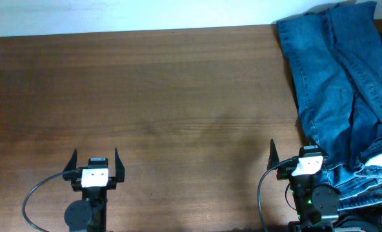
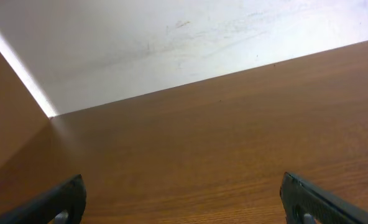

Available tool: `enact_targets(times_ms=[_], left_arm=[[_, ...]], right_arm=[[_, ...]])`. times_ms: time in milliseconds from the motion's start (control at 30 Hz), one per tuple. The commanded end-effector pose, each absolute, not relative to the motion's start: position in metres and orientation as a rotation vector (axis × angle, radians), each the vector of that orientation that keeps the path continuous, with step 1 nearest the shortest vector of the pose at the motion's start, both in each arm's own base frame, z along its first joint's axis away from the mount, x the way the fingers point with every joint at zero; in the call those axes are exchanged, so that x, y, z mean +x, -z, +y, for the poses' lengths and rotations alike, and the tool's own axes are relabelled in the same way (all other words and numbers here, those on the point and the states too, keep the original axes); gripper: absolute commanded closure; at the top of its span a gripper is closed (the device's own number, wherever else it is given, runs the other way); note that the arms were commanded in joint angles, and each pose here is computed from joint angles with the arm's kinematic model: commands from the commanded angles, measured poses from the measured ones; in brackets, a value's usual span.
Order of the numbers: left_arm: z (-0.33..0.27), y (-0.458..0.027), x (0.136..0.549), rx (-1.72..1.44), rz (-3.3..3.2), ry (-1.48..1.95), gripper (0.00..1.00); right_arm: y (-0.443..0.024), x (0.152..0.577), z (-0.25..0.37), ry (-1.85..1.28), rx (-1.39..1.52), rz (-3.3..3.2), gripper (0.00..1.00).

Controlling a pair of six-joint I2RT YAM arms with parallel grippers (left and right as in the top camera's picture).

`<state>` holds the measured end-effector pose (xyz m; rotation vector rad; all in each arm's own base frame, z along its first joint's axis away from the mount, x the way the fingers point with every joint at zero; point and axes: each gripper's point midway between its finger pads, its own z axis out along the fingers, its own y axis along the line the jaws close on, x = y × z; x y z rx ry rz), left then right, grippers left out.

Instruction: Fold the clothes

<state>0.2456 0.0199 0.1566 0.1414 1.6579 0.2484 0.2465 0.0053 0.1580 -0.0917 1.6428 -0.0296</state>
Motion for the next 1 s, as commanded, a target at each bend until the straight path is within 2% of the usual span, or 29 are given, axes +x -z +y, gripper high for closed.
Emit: enact_targets(times_ms=[0, 333, 567, 967], left_arm=[[0.021, -0.156, 0.245, 0.026, 1.664, -0.153, 0.01], [0.020, -0.200, 0.236, -0.061, 1.634, -0.073, 0.00], [0.020, -0.224, 0.235, -0.065, 1.695, -0.071, 0.01], [-0.004, -0.257, 0.279, 0.037, 1.929, 0.098, 0.01]], right_arm=[[-0.160, 0.246, -0.001, 0.058, -0.054, 1.650, 0.01], [-0.179, 0.237, -0.028, 0.130, 0.133, 1.773, 0.01], [-0.201, 0.240, -0.031, 0.156, 0.138, 1.931, 0.01], [-0.248, 0.248, -0.022, 0.124, 0.087, 2.216, 0.01]])
